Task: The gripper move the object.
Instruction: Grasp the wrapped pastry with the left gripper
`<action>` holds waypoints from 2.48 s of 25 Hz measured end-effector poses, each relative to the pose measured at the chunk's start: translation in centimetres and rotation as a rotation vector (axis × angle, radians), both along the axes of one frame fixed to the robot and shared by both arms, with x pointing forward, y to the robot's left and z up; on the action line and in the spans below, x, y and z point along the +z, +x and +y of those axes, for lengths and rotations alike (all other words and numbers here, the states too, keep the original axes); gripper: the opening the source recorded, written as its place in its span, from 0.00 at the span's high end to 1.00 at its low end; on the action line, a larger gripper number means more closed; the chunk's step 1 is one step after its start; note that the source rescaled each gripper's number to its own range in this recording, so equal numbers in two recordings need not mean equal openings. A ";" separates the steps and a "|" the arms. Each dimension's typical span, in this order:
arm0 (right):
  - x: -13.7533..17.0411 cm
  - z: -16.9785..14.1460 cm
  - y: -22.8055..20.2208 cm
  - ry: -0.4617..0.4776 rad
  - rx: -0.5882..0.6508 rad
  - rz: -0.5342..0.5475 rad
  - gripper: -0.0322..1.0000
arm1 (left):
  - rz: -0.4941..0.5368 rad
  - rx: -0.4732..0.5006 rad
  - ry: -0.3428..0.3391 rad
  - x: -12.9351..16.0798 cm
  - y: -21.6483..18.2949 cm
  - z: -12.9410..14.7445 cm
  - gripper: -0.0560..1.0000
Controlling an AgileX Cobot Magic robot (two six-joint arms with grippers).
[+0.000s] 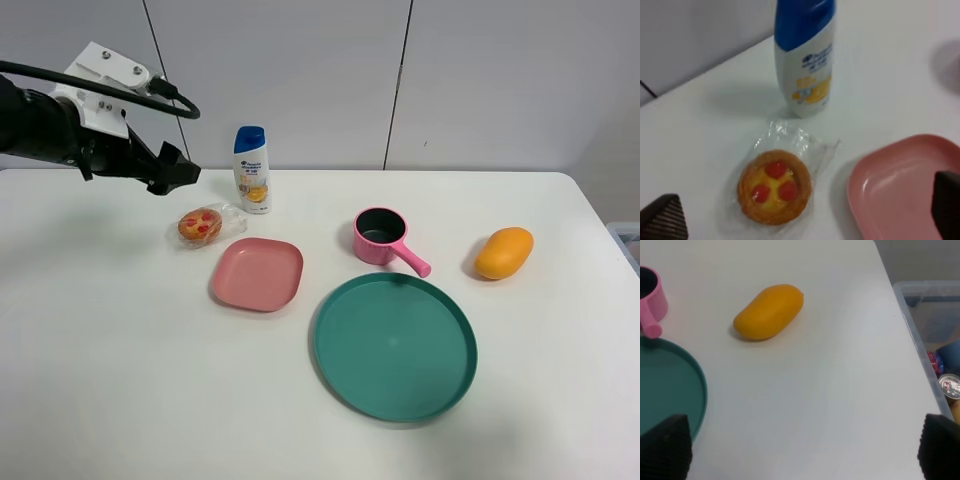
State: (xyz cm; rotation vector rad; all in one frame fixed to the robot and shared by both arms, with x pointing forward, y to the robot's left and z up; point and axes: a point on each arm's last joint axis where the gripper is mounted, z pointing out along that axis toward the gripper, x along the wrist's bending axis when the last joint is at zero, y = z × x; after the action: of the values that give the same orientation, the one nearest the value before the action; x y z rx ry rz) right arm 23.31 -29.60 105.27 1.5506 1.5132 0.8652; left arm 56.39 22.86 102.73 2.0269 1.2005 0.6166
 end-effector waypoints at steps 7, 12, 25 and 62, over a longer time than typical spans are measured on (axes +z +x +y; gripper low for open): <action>0.0 0.0 0.0 0.000 0.000 0.000 0.00 | 0.112 0.059 -0.003 -4.4 1.7 0.0 0.00; 0.0 0.0 0.0 0.000 0.000 0.000 0.00 | 0.151 0.101 0.034 -7.9 3.0 0.2 0.00; 0.0 0.0 0.0 0.000 0.000 0.000 0.00 | 0.185 0.166 0.088 -12.5 4.2 0.7 0.00; 0.0 0.0 0.0 0.000 0.000 0.000 0.00 | 0.089 0.244 0.057 -14.7 7.0 -3.1 0.00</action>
State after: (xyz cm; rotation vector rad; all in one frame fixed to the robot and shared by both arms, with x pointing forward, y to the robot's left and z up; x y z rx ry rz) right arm 23.31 -29.60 105.27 1.5506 1.5132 0.8652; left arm 63.36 19.78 88.02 1.9884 1.5135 0.6888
